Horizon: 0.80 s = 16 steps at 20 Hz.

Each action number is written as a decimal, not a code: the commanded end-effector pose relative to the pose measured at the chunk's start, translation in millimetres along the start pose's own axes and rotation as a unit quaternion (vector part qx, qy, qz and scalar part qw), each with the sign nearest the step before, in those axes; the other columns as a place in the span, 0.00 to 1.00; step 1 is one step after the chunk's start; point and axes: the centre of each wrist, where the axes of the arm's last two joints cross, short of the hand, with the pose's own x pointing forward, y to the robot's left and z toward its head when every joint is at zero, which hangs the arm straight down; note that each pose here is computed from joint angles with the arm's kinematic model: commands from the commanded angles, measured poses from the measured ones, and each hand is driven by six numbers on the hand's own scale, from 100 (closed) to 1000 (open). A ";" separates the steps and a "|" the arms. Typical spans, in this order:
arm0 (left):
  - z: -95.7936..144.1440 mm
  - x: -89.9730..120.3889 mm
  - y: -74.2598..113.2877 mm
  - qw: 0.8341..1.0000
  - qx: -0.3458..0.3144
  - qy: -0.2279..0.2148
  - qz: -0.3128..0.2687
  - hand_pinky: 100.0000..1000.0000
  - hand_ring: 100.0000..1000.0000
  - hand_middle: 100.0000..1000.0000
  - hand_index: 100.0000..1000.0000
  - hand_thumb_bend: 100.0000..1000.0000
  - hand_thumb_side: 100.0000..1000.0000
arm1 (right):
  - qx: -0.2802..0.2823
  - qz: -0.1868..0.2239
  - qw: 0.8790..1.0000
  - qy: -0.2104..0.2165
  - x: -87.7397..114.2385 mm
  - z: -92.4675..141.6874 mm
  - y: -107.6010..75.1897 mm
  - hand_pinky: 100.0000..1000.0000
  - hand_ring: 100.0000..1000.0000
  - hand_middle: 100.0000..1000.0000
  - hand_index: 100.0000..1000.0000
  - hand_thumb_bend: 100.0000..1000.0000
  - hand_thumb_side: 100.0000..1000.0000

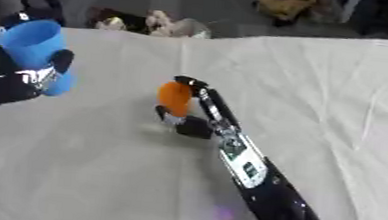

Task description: Pour the contents of one cup into another cup.

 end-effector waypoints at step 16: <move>-4.6 9.9 6.3 1.000 0.000 -0.019 -0.006 0.09 0.36 0.20 0.81 0.00 0.18 | -0.029 -0.004 1.000 -0.003 10.4 -11.8 -2.2 0.63 0.37 0.29 0.80 0.00 0.07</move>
